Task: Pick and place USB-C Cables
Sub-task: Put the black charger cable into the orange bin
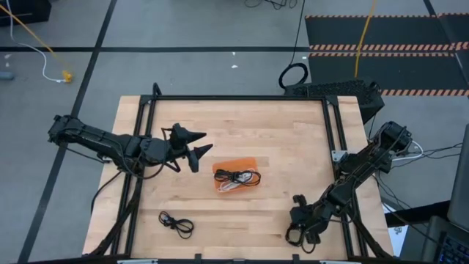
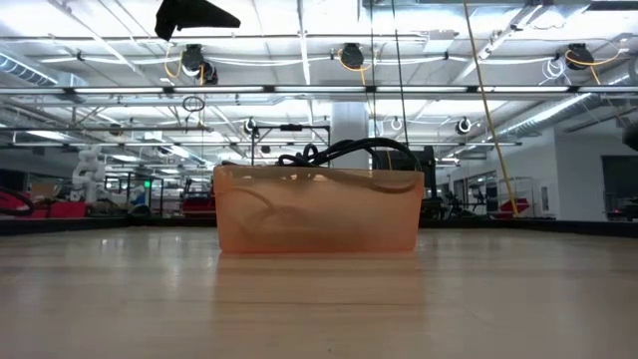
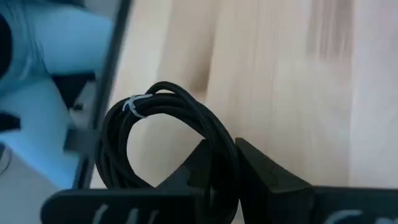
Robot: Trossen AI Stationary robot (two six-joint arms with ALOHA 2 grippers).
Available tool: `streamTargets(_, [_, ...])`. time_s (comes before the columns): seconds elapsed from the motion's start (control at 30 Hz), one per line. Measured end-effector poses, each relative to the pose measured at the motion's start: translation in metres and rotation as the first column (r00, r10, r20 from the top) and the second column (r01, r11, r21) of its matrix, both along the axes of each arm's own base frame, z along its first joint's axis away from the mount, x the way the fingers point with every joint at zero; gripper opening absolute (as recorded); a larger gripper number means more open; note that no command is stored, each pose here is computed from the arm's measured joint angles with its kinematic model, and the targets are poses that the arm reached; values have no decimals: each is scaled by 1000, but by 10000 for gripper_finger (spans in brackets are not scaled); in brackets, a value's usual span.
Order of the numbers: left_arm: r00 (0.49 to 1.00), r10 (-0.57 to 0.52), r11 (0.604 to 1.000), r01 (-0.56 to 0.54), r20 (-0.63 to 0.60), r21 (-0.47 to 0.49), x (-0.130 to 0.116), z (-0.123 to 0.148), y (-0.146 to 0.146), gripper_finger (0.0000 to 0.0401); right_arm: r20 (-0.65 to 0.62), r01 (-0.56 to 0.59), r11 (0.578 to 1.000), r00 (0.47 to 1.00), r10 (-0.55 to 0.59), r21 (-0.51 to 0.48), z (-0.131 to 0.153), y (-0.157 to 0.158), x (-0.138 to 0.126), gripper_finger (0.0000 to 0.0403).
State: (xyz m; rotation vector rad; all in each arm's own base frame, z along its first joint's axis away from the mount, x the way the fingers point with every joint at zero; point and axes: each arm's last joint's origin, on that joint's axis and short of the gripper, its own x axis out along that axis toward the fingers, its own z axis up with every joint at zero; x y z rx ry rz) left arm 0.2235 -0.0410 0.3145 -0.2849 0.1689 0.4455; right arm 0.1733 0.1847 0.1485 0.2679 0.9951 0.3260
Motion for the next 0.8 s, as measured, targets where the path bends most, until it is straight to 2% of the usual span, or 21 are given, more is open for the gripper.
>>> streamTargets(0.23, [1000, 2, 1000, -2, 12, -10, 0, 1, 0, 257, 289, 73, 997, 955, -66, -15, 16, -6, 26, 31])
streamTargets(0.47, [1000, -22, 1000, 22, 10, 10, 1, 2, -1, 257, 501, 170, 983, 847, -179, 64, 36, -26, 57, 31])
streamTargets(0.6, [998, -69, 998, 69, 7, 0, 1, 2, -2, 257, 584, 205, 978, 789, -192, 44, 44, -42, 71, 34])
streamTargets(0.8, [991, -136, 991, 136, -4, 10, 1, 1, -8, 257, 617, 306, 952, 752, -232, -16, 45, -75, 87, 33])
